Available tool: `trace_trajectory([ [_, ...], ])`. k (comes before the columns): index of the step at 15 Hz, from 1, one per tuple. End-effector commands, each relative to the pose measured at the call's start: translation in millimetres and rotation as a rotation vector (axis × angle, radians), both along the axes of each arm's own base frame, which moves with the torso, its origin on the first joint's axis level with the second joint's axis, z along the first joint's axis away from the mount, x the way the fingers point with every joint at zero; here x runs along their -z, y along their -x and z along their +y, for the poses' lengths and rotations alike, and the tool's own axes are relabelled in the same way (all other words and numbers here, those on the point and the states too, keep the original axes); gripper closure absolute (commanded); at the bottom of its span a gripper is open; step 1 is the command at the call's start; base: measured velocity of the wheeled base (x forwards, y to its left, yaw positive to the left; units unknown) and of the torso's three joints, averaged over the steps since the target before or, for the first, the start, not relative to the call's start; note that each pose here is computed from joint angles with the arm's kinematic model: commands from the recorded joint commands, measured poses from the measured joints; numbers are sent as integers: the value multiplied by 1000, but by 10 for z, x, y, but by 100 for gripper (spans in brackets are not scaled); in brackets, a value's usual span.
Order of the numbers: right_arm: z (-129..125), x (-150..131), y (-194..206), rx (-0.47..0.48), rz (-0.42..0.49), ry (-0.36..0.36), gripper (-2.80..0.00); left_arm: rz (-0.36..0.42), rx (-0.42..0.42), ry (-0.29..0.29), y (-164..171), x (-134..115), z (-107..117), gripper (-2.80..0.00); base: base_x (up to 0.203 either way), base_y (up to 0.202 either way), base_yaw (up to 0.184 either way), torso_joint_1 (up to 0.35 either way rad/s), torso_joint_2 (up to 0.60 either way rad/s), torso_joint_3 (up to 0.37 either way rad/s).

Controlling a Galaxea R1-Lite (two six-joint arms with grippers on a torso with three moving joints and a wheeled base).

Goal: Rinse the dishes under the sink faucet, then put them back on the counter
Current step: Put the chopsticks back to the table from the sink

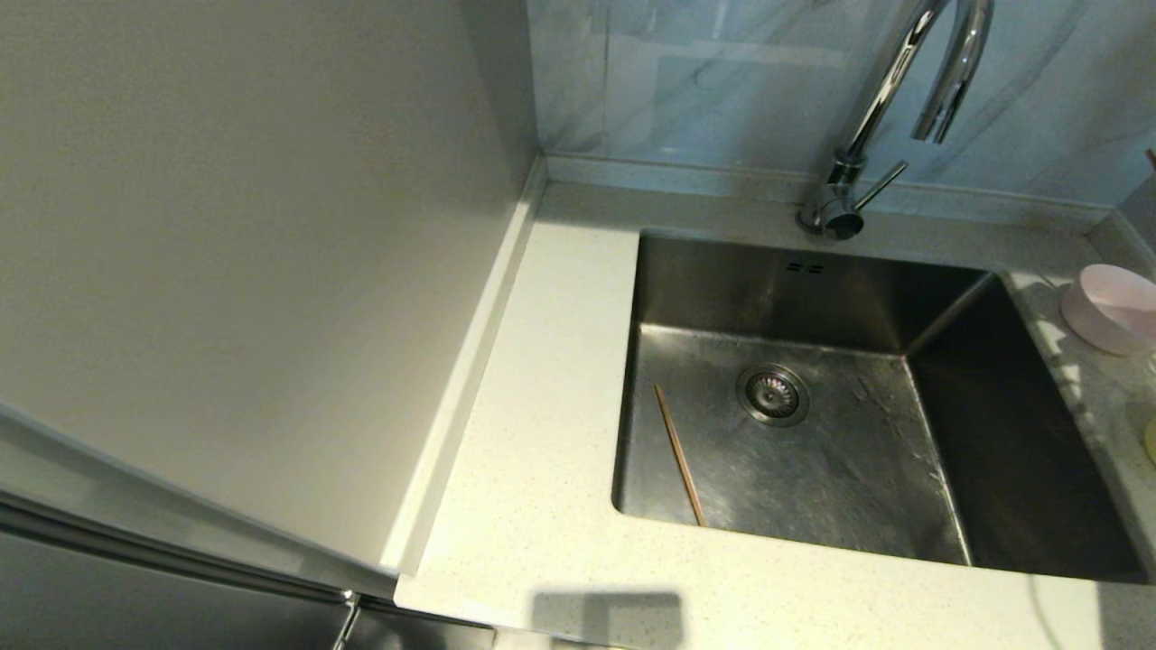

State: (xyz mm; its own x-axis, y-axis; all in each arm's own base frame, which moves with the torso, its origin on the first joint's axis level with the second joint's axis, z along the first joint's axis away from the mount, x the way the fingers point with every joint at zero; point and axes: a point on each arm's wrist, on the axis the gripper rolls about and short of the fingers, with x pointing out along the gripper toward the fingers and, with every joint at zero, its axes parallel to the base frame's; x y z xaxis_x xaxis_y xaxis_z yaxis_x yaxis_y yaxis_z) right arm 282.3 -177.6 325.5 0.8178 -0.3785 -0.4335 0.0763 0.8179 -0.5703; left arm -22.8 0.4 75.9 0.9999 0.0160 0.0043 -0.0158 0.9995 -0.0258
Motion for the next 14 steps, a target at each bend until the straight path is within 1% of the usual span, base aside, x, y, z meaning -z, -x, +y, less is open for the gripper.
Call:
trace_trajectory([
  [1, 128, -90, 24, 156, 97, 65, 0, -3, -1, 0, 2, 0, 0, 0, 0, 0, 0, 0, 0, 0],
  [2, 158, -83, -23, 216, 147, 90, 0, -3, -1, 0, 2, 0, 0, 0, 0, 0, 0, 0, 0, 0],
  [3, 146, -12, -114, 265, 195, 112, 0, -3, -1, 0, 2, 0, 0, 0, 0, 0, 0, 0, 0, 0],
  [4, 130, 54, -172, 296, 232, 126, 0, -3, -1, 0, 2, 0, 0, 0, 0, 0, 0, 0, 0, 0],
  [7, 78, 275, -227, 339, 347, 144, 0, -3, -1, 0, 2, 0, 0, 0, 0, 0, 0, 0, 0, 0],
  [8, 67, 327, -229, 345, 368, 141, 0, -3, -1, 0, 2, 0, 0, 0, 0, 0, 0, 0, 0, 0],
  [11, 38, 387, -262, 363, 377, 126, 0, -3, -1, 0, 2, 0, 0, 0, 0, 0, 0, 0, 0, 0],
  [14, -38, 454, -338, 400, 342, 91, 0, -3, -1, 0, 2, 0, 0, 0, 0, 0, 0, 0, 0, 0],
])
